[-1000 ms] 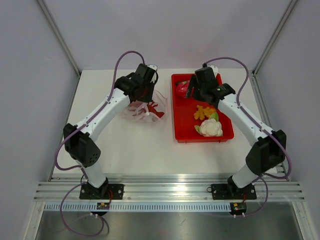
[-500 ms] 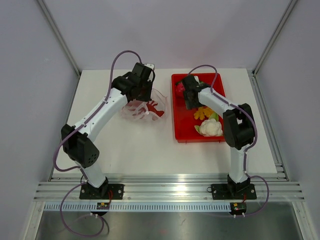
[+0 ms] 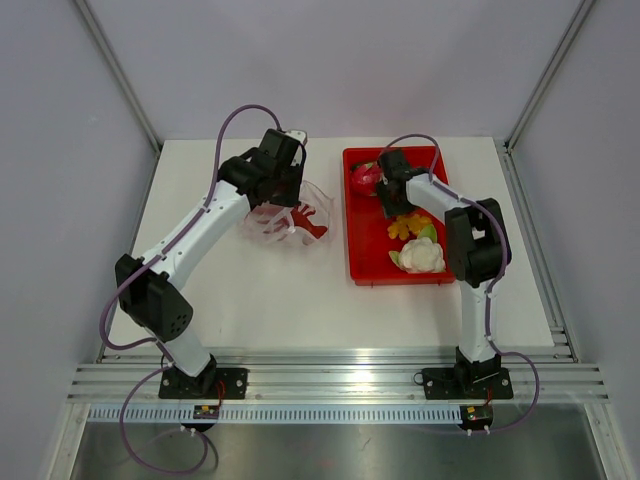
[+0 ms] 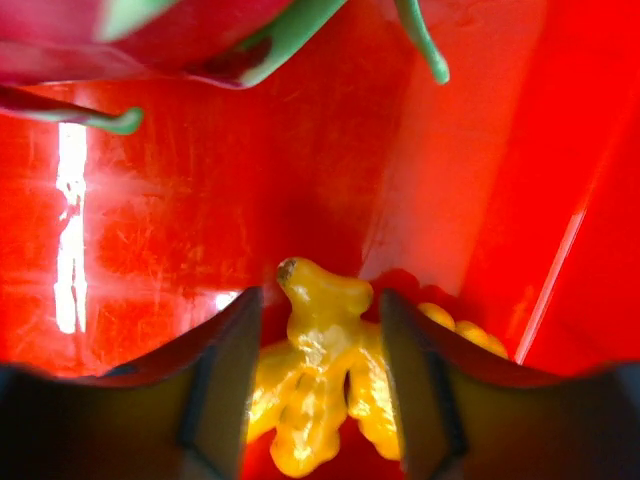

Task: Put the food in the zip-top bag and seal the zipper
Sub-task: Adjust the fake vegetable in the bin.

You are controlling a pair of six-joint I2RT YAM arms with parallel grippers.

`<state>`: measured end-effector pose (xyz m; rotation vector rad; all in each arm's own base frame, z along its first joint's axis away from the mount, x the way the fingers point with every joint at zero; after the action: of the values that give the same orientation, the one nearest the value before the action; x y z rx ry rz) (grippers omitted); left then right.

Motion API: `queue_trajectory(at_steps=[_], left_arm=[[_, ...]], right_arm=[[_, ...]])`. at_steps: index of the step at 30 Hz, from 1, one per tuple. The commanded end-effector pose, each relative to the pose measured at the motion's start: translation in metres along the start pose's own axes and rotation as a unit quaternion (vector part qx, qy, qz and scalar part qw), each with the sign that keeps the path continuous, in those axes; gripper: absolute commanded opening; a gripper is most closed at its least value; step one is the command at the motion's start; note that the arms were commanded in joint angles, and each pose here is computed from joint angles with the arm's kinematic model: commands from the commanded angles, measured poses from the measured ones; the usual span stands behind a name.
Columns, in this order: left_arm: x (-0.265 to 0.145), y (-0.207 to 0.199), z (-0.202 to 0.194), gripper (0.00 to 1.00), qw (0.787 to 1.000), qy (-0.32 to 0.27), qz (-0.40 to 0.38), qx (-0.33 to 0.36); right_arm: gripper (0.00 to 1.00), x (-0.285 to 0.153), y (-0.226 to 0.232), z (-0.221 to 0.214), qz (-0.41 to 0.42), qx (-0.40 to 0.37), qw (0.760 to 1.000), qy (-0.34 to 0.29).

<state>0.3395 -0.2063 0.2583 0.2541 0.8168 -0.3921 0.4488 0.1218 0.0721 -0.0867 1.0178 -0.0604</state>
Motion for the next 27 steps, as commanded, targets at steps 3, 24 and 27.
queue_trajectory(at_steps=[3,24,27], left_arm=[[-0.021,0.0,0.021,0.0,0.998,-0.054,-0.014,-0.012],[-0.016,-0.005,0.032,0.0,0.997,-0.064,-0.04,-0.021],[-0.015,-0.005,0.032,0.0,0.997,-0.063,-0.041,-0.021]], right_arm=[[0.31,0.004,0.006,0.01,0.043,0.015,0.999,-0.013],[0.0,-0.171,0.021,0.04,0.262,0.131,0.941,-0.173],[0.0,-0.159,0.03,0.022,0.264,0.113,0.947,-0.145]])
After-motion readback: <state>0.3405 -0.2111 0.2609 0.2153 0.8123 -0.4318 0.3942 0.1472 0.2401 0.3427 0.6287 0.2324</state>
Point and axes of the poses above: each gripper's point midway between its finger pads, its own x axis out along the fingers, its own y axis along the line the jaws close on, z = x × y, the point moved 4 cm from there along -x, back along the fingers, and after that the axes turned 14 degrees about x, right-handed, at the moved point
